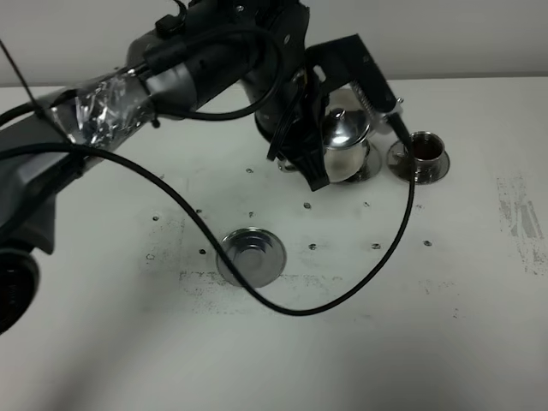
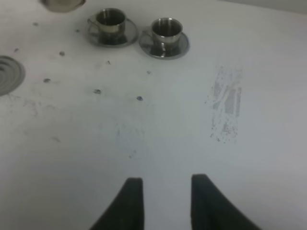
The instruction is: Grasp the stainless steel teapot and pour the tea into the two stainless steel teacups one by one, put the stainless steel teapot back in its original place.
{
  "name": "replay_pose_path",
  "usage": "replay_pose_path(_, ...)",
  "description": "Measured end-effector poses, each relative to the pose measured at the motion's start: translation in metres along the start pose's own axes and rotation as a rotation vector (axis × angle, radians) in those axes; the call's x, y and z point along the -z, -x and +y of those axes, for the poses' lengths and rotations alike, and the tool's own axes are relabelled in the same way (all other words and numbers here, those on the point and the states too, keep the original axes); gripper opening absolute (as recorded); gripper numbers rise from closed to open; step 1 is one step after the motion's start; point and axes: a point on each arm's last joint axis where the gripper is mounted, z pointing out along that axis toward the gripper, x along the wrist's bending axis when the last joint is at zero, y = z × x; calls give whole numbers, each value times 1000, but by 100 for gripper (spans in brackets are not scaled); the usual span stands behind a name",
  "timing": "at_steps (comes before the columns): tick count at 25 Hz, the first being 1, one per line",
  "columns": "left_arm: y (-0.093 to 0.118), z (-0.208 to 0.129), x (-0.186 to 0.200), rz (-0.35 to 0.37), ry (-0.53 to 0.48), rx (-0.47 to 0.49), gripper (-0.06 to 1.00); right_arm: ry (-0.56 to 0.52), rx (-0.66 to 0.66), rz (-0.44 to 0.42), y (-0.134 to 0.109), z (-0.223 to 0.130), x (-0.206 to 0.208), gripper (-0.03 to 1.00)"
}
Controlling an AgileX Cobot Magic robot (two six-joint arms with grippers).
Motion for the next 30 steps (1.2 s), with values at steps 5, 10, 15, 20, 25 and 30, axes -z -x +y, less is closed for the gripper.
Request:
replay_pose_path(5,18,-31,-11,-1,-35,31,18,0,0,0,0,0,0,23)
replay_pose_path(10,31,-58,-23,2,-116,81,18,0,0,0,0,0,0,23)
replay_pose_path(15,41,-76,-25,5,-115,105,18,0,0,0,0,0,0,23)
replay_pose_path(20,52,-91,-34,-14,-149,130,18,0,0,0,0,0,0,23)
replay_pose_path(25,57,-101,-42,-22,-157,135,18,0,0,0,0,0,0,23)
replay_pose_path(30,56,-115,-52,-23,-160,175,18,0,0,0,0,0,0,23)
